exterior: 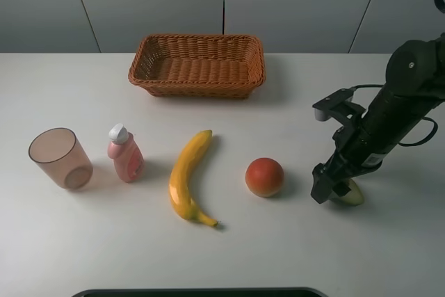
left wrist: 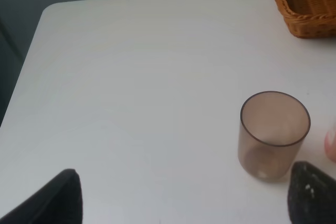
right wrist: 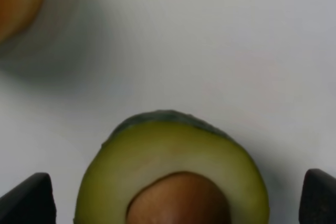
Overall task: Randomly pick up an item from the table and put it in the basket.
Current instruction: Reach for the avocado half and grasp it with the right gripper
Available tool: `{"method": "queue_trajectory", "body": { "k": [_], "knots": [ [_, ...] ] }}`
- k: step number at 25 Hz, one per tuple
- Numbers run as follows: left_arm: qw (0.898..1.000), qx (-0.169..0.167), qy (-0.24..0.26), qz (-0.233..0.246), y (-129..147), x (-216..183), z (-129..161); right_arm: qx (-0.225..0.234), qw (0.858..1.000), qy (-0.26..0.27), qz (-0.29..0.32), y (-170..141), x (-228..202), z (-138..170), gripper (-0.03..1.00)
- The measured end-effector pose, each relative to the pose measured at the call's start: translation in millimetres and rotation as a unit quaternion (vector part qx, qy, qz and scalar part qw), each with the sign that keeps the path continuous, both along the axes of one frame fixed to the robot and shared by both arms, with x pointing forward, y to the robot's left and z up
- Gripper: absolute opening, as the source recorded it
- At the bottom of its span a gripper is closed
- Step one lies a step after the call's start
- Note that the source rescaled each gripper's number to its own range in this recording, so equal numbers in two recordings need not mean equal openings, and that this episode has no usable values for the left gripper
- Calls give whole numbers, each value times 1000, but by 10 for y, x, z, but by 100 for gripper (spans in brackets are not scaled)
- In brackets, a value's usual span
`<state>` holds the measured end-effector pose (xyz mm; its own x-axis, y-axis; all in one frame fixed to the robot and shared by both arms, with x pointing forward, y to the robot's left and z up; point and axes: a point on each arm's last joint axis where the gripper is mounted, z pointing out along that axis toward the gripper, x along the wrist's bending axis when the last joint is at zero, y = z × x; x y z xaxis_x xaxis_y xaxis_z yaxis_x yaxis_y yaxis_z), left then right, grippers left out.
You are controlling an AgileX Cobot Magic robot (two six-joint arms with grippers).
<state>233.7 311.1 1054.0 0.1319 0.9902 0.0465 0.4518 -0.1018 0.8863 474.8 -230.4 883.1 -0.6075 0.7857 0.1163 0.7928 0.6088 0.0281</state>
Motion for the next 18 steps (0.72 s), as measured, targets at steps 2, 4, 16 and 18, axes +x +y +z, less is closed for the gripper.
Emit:
{"method": "queue_trajectory", "body": {
  "k": [2,4,16,18],
  "knots": [
    [1000,0,0,0,0,0,0,-1,1000,1,-2,-1,-3,-15,100],
    [1000,0,0,0,0,0,0,-1,1000,0,-3,-1,0,-15,100],
    [1000,0,0,0,0,0,0,-1,1000,0,-13,-1,1,-15,3],
    [1000,0,0,0,0,0,0,-1,1000,0,-14,-1,1,-15,0]
  ]
}}
